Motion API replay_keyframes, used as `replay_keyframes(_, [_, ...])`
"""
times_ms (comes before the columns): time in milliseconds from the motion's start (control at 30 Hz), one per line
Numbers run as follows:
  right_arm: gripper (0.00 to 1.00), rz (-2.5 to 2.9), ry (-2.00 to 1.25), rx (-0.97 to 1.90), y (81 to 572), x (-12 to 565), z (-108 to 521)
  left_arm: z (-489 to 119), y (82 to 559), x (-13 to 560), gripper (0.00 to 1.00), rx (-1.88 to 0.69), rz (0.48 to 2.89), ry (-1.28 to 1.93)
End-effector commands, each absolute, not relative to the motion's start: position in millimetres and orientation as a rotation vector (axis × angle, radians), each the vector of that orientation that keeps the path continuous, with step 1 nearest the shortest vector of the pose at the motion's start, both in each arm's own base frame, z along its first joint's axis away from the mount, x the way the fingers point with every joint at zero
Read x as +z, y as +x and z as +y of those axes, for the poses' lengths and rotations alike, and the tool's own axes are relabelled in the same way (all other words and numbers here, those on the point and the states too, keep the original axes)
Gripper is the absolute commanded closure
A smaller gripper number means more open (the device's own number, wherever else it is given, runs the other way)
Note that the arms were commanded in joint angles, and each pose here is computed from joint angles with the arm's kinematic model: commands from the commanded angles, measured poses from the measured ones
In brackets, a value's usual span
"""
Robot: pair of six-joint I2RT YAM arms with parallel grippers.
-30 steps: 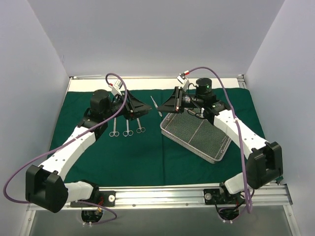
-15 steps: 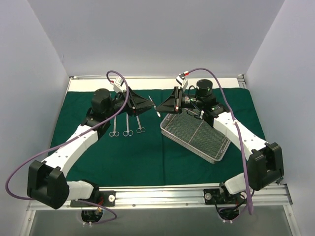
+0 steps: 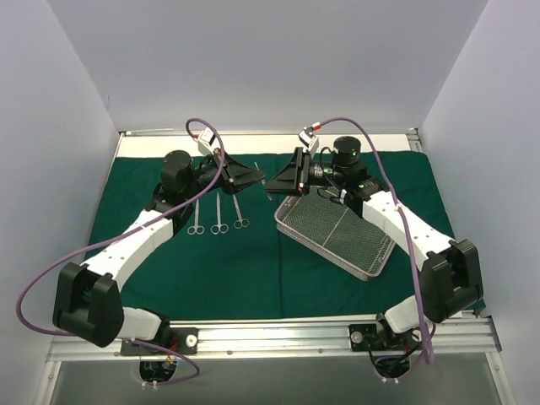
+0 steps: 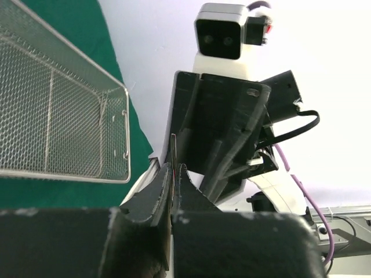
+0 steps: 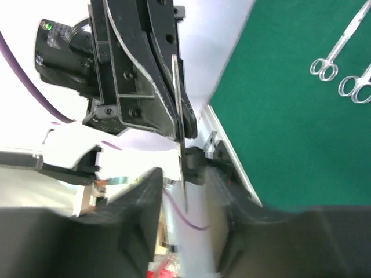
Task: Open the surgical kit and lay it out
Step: Place the medical item in the surgical kit.
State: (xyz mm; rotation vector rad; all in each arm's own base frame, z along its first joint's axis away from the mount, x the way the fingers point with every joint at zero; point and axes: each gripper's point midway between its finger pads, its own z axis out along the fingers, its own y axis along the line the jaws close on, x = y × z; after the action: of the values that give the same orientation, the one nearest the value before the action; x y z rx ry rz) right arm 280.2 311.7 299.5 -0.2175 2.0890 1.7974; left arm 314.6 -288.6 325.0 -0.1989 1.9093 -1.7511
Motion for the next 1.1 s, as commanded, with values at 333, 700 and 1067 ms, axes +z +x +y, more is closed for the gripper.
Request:
replay_keyframes(333, [0.34,2.620,0.041,0.681,354.8,192.7,179.2,-125.5,312.8,195.2,0.98,-0.563,2.599,-0.233])
replay_keyframes(700, [0.34,2.744,0.239,0.642,349.8,163.9,139.3,-40.7,335.5,110.5,0.98,0.224,2.840,0.015])
replay_keyframes(1067, [0.34,2.775,0.370,0.590,354.2,154.8,103.2,-15.7,380.9,61.6,0.98,0.281,2.881,0.101])
